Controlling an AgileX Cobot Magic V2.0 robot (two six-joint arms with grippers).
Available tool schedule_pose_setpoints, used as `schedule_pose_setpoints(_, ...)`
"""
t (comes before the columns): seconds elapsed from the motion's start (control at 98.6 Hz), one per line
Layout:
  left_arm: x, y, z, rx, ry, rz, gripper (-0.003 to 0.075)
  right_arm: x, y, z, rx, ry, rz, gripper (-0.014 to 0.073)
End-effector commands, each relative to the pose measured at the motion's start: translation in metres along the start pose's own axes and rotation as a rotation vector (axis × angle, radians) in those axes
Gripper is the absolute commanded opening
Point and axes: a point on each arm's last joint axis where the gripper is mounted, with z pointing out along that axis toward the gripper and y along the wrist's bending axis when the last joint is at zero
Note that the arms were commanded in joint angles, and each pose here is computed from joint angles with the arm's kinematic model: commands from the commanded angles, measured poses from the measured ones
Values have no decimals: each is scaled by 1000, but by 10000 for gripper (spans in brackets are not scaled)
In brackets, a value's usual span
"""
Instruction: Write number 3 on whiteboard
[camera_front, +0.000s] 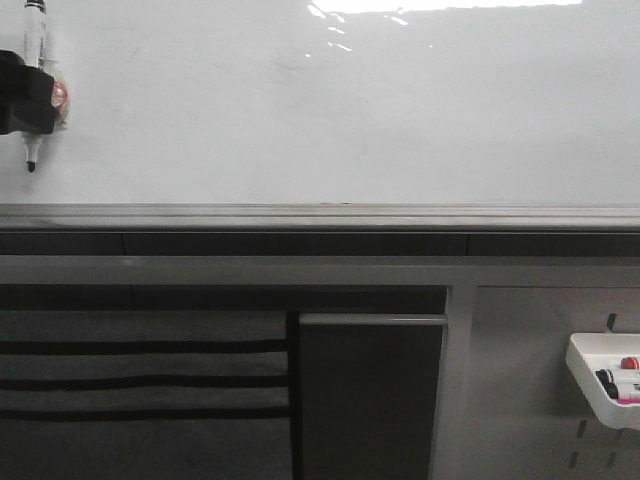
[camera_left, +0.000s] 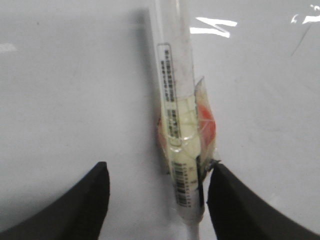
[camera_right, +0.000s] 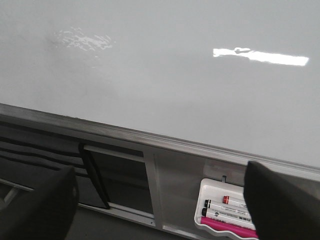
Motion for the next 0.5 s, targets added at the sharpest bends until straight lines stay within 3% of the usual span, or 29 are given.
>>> schedule_pose_setpoints(0.0,-21,-1,-4,-7,-125,2,329,-16,-2,-3,24,-94,1,603)
schedule_pose_setpoints(0.304,-21,0,-1,-11,-135,2,311,-16,-2,-3,24,-94,1,603)
schedule_pose_setpoints(0.314,-21,-1,-1,-10,-139,6,149,-16,-2,-3,25,-93,0,603)
schedule_pose_setpoints(0.487,-21,-1,-1,-10,-139,6,50,-16,-2,-3,25,-93,0,603)
